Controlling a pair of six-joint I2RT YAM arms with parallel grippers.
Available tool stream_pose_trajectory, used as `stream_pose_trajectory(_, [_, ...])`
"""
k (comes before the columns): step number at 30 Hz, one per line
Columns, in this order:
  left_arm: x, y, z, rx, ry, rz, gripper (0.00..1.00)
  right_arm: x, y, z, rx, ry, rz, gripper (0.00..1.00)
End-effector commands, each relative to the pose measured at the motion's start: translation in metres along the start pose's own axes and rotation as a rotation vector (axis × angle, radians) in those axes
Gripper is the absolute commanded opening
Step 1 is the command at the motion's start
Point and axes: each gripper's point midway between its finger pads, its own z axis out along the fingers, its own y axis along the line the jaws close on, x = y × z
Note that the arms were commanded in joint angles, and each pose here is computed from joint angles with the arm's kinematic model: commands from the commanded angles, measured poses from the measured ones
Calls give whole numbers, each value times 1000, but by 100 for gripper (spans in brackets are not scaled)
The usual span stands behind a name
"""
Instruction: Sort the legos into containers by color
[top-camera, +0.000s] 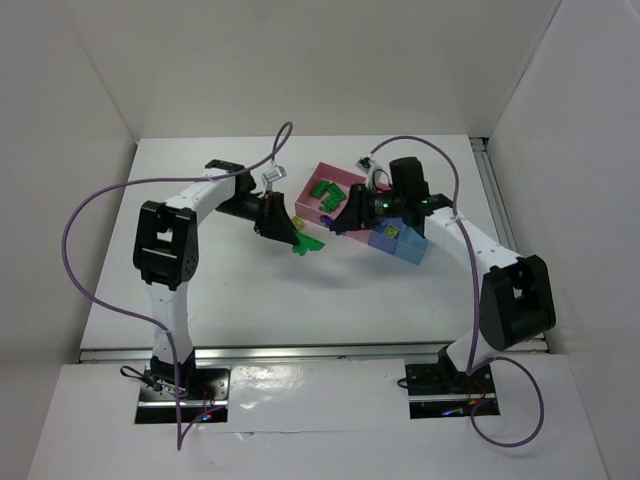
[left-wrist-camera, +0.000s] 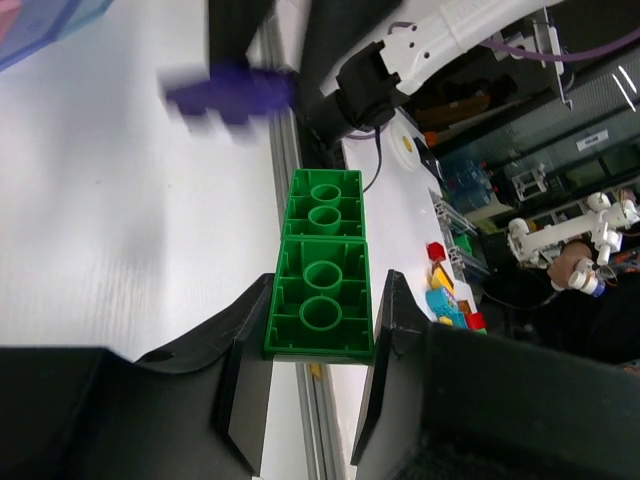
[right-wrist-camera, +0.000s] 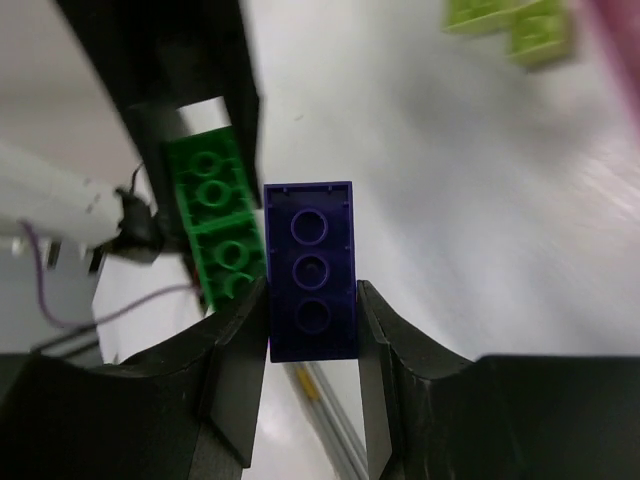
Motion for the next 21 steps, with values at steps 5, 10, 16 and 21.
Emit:
stream_pose_trajectory(5, [-15, -17, -8, 10, -67, 54, 0, -23, -36, -22, 216, -158, 74, 14])
stream_pose_trajectory(10, [-16, -17, -12, 4, -75, 29, 0, -31, -74, -55, 525, -299, 189, 14])
stream_pose_trajectory(16, [-31, -22, -19, 4, -106, 18, 0, -23, -102, -134, 838, -629, 288, 14])
stream_pose_trajectory(21, [-49, -15, -20, 4, -102, 16, 0, -16, -122, -153, 1001, -604, 331, 14])
